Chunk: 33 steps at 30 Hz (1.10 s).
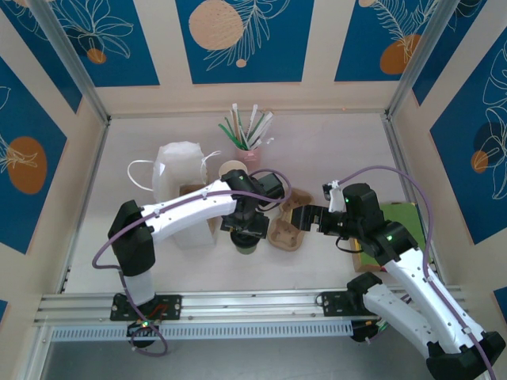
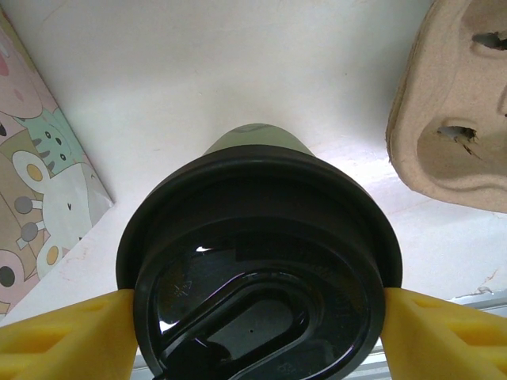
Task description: Pack the takeout coffee
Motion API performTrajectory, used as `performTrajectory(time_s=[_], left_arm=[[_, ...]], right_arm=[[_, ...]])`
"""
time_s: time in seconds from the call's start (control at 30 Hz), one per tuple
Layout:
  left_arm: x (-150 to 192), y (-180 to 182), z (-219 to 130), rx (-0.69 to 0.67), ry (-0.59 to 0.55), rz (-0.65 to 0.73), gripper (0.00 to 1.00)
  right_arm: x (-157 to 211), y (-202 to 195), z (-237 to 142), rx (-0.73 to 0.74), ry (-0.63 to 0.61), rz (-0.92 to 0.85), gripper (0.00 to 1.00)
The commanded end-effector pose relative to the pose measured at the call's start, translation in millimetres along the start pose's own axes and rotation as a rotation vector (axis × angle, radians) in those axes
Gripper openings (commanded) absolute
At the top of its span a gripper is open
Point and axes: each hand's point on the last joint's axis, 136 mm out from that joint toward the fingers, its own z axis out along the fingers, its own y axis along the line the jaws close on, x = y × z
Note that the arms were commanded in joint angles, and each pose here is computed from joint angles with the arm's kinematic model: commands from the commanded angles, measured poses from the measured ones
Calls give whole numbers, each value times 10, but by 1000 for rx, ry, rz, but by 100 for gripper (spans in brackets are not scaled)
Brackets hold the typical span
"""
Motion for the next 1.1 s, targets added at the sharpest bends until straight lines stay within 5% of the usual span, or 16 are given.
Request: performTrajectory(time_s=[0.0, 0.9, 1.07], left_arm=[[61, 1, 55, 1, 36, 3, 76], [74, -27, 114, -8, 61, 21, 76], [67, -20, 91, -11, 59, 23, 67]], right_arm=[[23, -9, 8, 3, 4, 7, 99], [16, -28, 29, 6, 4, 11, 99], [10, -29, 33, 7, 5, 12, 99]])
